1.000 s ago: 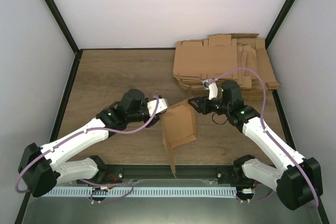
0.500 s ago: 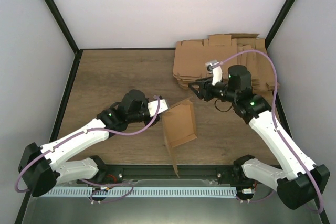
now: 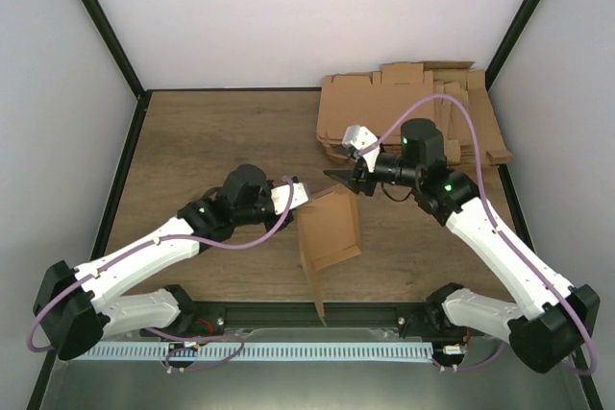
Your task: Fold the paper box
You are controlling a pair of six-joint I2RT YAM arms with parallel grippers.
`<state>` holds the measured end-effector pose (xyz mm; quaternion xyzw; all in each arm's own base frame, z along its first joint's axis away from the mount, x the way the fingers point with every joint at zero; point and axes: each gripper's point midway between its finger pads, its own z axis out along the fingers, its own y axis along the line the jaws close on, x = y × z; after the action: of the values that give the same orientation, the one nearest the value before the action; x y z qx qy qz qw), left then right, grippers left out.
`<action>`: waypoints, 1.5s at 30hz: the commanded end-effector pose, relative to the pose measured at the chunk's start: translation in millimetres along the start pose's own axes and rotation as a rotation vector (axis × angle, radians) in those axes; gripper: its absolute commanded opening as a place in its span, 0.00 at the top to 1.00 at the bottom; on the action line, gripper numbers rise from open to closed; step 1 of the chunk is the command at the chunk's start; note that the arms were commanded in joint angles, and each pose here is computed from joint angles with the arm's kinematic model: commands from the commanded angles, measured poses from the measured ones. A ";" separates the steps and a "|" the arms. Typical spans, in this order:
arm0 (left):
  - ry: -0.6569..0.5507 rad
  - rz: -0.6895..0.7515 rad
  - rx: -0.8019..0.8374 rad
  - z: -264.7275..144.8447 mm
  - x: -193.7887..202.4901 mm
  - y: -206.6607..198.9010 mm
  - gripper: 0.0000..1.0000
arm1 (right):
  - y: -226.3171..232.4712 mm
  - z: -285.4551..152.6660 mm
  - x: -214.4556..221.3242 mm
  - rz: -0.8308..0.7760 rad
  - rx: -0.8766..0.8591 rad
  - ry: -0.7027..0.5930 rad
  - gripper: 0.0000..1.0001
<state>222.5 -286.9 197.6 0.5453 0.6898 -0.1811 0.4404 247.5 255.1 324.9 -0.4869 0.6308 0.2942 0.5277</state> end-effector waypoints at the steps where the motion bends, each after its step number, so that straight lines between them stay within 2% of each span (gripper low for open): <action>1: 0.029 0.024 0.037 1.9 14.1 -12.3 0.96 | -1.5 -0.4 -19.8 -0.251 -0.030 0.008 0.42; 6: 0.026 0.025 0.038 2.0 13.3 -13.4 0.96 | -5.6 -4.3 -10.4 -0.447 -0.021 0.094 0.42; 11: 0.031 0.029 0.038 3.0 14.2 -14.2 0.96 | -1.5 -7.1 -0.4 -0.563 -0.025 0.150 0.43; 20: 0.040 0.031 0.030 3.3 15.6 -13.0 0.96 | 9.2 13.4 31.1 -0.601 -0.036 0.277 0.48; 32: 0.047 0.035 0.024 4.0 16.7 -12.5 0.96 | 47.3 18.1 59.3 -0.561 -0.139 0.352 0.50; 40: 0.049 0.037 0.021 3.8 16.9 -12.6 0.96 | 55.0 20.0 70.2 -0.545 -0.122 0.389 0.50; 45: 0.051 0.038 0.016 3.4 17.3 -11.7 0.96 | 51.6 23.6 84.1 -0.557 -0.068 0.437 0.60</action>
<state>220.0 -288.2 197.8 0.5485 0.6843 -0.1760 0.4471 207.9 275.2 240.6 -0.7195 0.5408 0.0769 0.4289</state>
